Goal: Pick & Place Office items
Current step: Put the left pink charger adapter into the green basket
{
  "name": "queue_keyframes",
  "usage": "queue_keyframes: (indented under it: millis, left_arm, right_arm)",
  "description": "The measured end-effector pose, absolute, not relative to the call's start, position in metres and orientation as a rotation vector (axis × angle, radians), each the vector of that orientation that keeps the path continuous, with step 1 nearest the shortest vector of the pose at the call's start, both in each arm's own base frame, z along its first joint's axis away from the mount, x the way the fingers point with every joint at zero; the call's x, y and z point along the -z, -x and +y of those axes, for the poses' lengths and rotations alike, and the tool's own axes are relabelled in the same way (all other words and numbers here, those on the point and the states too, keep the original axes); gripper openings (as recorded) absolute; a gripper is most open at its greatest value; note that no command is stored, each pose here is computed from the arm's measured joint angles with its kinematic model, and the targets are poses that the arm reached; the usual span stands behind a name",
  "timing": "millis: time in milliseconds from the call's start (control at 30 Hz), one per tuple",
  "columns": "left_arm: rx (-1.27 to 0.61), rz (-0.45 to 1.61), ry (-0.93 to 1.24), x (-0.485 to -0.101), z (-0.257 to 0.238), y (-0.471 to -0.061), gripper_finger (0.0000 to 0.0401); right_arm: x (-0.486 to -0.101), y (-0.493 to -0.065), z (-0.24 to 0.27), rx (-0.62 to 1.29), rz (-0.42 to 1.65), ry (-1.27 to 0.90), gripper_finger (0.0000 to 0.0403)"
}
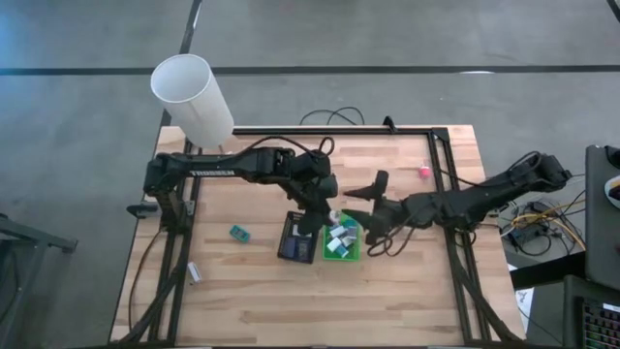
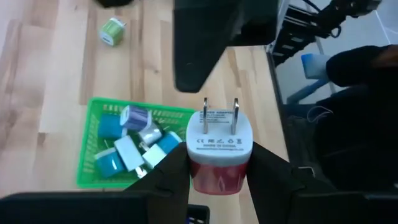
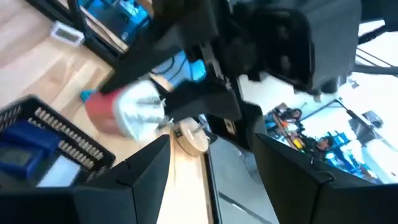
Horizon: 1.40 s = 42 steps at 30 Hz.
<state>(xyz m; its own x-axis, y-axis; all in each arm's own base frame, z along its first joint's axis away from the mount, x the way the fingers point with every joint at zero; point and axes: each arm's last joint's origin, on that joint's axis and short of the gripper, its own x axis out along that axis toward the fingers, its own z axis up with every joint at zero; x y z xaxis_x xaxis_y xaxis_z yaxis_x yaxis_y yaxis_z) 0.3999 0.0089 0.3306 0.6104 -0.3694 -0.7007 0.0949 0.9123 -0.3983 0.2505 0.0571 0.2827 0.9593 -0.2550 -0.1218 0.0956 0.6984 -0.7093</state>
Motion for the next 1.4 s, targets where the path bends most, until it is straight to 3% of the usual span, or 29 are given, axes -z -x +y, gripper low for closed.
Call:
queue_keyframes:
  millis: [1100,1400]
  left_arm:
    - [0.304,0.852,0.347,-0.323,0.01,-0.41,0.0126]
    - [0.296,0.841,0.34,-0.323,0.011,-0.411,0.0126]
  right_arm:
    - [-0.271,-0.257,0.063,0.022,0.24,0.957,0.0228]
    - [-0.301,-0.26,0.067,-0.136,0.312,0.91,0.0228]
